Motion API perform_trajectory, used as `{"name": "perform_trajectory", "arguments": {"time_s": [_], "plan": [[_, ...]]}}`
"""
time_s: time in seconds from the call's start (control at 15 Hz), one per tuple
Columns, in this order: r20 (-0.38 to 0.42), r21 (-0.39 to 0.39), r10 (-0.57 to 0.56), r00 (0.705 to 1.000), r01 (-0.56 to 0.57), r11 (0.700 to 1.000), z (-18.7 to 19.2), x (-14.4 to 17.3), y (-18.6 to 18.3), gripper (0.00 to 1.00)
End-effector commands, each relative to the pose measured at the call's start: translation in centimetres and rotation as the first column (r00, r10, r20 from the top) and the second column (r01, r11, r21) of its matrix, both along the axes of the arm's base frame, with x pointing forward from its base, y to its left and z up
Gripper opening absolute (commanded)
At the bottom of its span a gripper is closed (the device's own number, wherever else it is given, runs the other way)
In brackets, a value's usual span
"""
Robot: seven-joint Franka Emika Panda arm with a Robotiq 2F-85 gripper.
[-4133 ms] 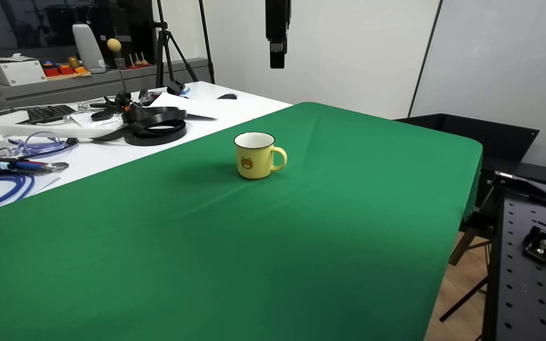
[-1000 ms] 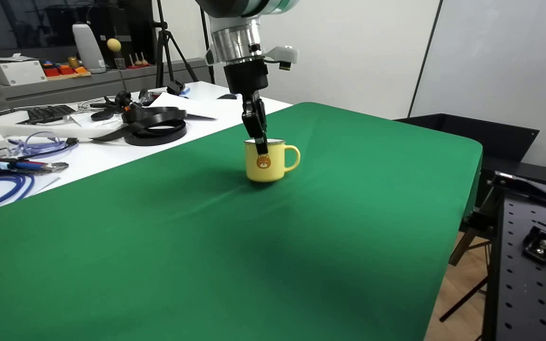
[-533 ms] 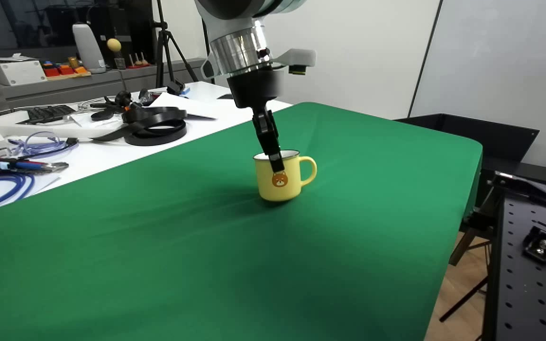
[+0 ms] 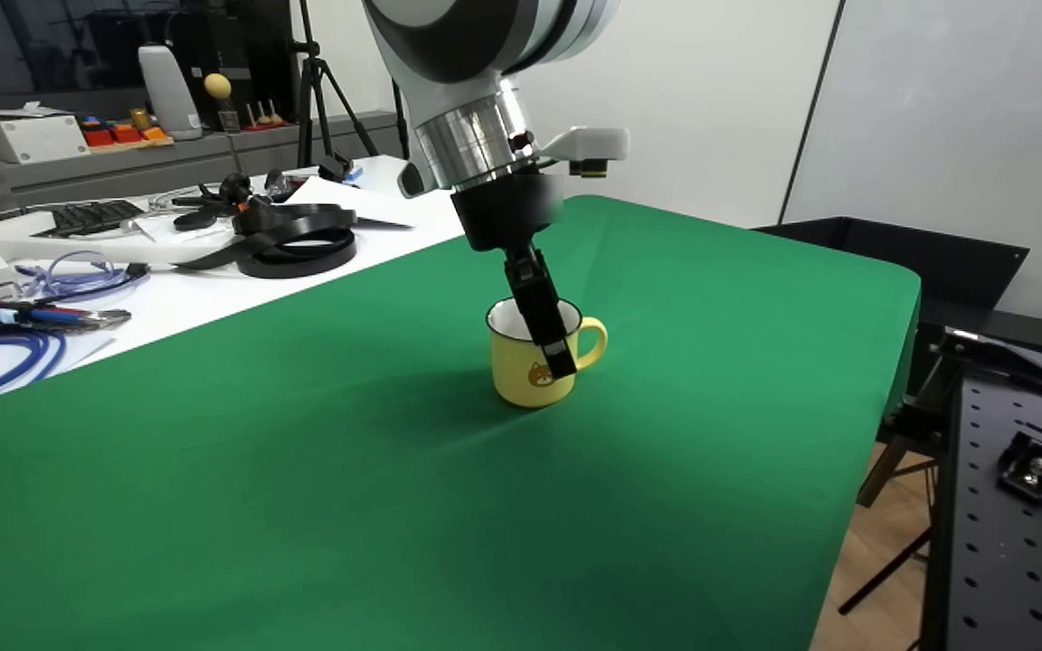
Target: Move the yellow cup to the center of the table
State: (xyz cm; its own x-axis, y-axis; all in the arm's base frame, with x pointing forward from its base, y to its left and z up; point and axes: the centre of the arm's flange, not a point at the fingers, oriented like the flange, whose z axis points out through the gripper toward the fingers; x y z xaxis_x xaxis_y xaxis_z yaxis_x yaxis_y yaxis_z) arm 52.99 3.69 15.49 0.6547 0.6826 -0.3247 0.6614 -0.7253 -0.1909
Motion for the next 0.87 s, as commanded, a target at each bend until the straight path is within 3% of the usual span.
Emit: {"name": "perform_trajectory", "arguments": {"time_s": [0.0,0.13,0.4,0.67,0.8], "plan": [[0.022,-0.019,-0.054,0.998,0.054,0.998,1.6,-0.3,-0.8,0.95],[0.057,-0.027,-0.054,0.997,0.056,0.998,2.5,-0.2,-1.1,1.0],[0.147,-0.029,-0.011,0.989,0.015,0.999,4.7,0.0,-0.8,1.0],[0.344,-0.044,-0.018,0.939,0.035,0.998,7.9,-0.1,-0.9,1.0],[0.384,-0.018,-0.038,0.923,0.048,0.999,9.0,-0.3,-1.3,1.0]]}}
